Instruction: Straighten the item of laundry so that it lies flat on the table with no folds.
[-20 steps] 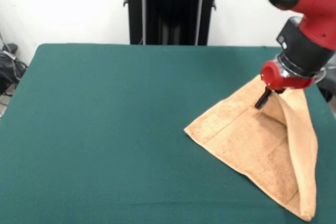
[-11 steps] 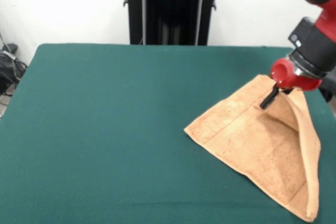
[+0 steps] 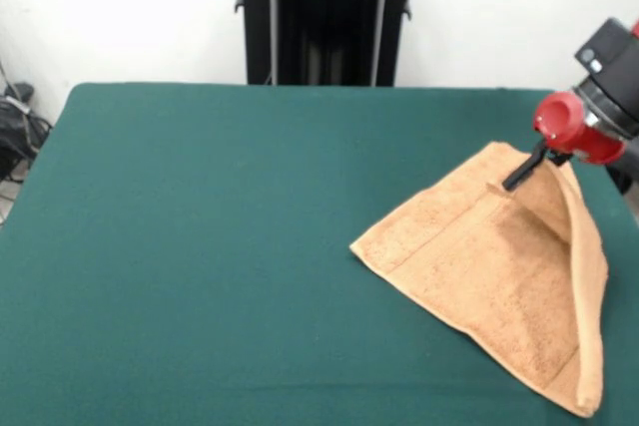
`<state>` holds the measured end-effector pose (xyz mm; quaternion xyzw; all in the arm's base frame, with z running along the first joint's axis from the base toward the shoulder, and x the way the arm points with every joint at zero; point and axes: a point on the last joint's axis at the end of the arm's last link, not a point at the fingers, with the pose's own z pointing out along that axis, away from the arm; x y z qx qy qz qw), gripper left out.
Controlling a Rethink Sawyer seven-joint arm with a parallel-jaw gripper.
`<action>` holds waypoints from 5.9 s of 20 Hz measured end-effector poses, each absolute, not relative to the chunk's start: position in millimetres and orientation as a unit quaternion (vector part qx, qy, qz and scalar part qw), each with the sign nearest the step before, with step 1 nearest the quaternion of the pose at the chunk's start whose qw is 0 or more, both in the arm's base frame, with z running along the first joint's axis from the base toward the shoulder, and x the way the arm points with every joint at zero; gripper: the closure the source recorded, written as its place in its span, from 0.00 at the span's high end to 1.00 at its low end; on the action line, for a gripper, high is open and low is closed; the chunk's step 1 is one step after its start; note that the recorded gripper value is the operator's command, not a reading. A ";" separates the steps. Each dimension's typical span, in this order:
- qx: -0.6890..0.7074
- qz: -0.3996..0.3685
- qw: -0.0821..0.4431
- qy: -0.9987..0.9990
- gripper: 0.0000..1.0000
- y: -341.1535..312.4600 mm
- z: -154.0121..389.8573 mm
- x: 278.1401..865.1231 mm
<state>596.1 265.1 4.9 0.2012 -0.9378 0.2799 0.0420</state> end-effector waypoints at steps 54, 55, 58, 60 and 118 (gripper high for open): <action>0.143 0.445 0.060 -0.882 0.00 320.4 -8.7 598.2; 0.142 0.447 0.061 -0.881 0.00 320.8 -8.8 598.3; 0.137 0.458 0.066 -0.876 0.00 325.0 -9.8 598.8; 0.134 0.462 0.068 -0.874 0.00 328.1 -11.0 598.9; 0.143 0.560 0.095 -0.810 0.00 439.8 -63.2 571.7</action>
